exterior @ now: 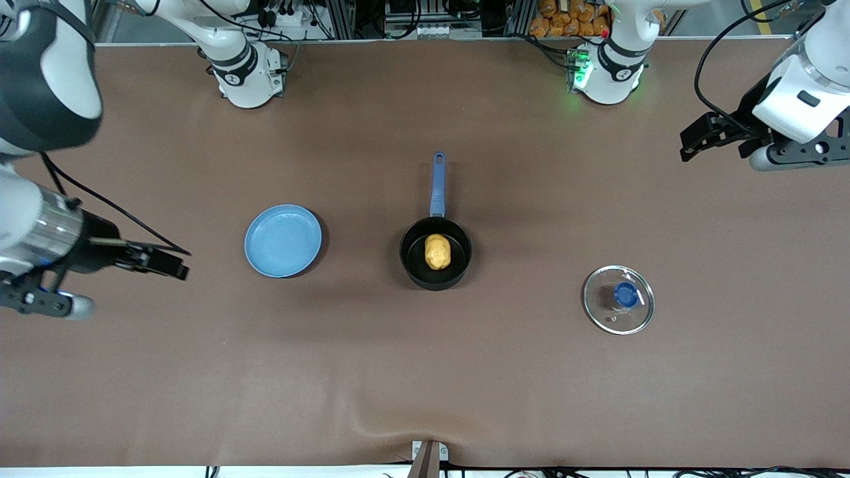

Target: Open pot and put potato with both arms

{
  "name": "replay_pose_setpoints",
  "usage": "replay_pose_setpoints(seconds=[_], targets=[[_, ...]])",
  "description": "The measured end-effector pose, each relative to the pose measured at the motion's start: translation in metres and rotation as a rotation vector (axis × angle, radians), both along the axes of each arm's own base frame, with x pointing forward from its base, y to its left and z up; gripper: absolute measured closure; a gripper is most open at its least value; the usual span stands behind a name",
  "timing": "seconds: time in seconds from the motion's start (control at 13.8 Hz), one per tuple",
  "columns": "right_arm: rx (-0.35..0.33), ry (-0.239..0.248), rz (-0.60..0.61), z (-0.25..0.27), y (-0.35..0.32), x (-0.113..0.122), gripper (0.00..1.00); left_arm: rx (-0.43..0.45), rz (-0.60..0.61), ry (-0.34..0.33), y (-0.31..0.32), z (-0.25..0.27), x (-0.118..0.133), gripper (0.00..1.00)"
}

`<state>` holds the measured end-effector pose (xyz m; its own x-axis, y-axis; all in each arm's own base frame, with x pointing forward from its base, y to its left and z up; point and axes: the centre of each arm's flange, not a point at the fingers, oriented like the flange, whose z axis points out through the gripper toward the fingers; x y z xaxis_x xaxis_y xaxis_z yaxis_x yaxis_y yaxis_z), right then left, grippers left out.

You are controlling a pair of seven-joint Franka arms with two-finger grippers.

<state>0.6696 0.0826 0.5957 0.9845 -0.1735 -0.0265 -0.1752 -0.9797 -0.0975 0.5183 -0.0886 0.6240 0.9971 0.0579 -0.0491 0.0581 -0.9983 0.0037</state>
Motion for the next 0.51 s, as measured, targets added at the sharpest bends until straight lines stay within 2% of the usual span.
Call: replay_pose_setpoints(seconds=[0.14,0.29,0.51], targets=[[-0.037,0.008,0.027,0.025,-0.007,-0.019,0.00,0.001,-0.007,0.004,-0.004,-0.002,0.000,0.00],[-0.049,0.002,0.109,0.046,-0.015,-0.039,0.00,0.001,-0.008,0.004,-0.004,-0.002,0.000,0.00],[-0.078,0.017,0.177,0.061,-0.033,-0.075,0.00,0.000,-0.005,0.001,-0.003,-0.002,0.000,0.00]])
